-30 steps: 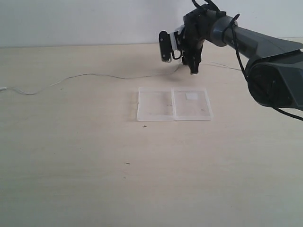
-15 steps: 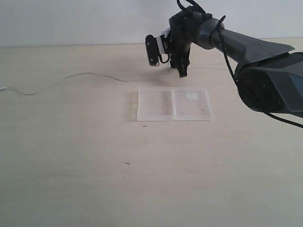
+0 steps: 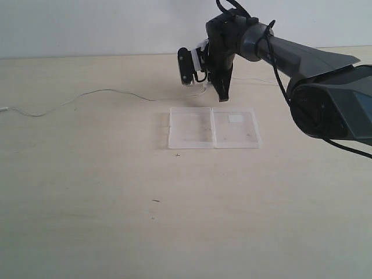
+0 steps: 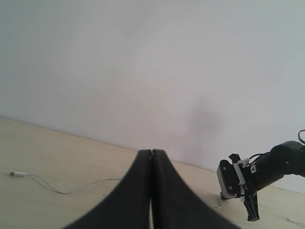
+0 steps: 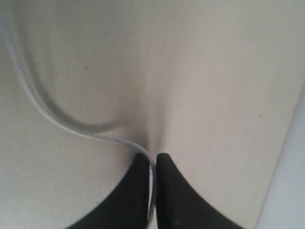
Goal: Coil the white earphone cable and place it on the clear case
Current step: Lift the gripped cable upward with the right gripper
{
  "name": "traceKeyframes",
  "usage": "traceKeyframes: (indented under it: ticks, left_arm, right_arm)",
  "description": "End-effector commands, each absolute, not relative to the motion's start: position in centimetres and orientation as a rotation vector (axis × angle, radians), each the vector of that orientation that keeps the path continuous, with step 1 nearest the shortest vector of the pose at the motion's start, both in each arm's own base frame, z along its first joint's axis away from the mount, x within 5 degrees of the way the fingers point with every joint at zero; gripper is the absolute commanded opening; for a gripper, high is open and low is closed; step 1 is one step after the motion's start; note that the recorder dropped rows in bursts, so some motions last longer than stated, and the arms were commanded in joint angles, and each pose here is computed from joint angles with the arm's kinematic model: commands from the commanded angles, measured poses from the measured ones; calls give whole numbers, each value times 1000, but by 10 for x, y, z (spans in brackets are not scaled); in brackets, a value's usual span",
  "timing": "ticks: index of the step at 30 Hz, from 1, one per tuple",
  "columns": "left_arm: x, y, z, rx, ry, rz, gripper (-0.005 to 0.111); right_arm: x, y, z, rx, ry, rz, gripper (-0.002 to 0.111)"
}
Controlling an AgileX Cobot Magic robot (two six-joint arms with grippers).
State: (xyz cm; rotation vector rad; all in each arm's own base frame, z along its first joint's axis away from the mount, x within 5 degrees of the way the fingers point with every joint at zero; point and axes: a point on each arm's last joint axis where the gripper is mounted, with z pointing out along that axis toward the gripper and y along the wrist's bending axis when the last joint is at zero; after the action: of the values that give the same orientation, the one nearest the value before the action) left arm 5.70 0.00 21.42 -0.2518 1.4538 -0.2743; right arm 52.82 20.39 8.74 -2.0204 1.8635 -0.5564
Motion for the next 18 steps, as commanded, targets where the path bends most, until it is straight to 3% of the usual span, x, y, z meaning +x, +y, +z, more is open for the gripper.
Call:
traceKeyframes:
  ticks: [1, 9, 18]
  left_arm:
    - [56, 0, 216, -254, 1441, -279, 0]
    - [56, 0, 216, -254, 1441, -279, 0]
    - [56, 0, 216, -254, 1441, -279, 0]
  right_arm:
    - [521, 205, 71, -1992, 1989, -476, 0]
    - [518, 207, 127, -1716, 2129, -403, 0]
    - [499, 220, 222, -1380, 2157, -46, 0]
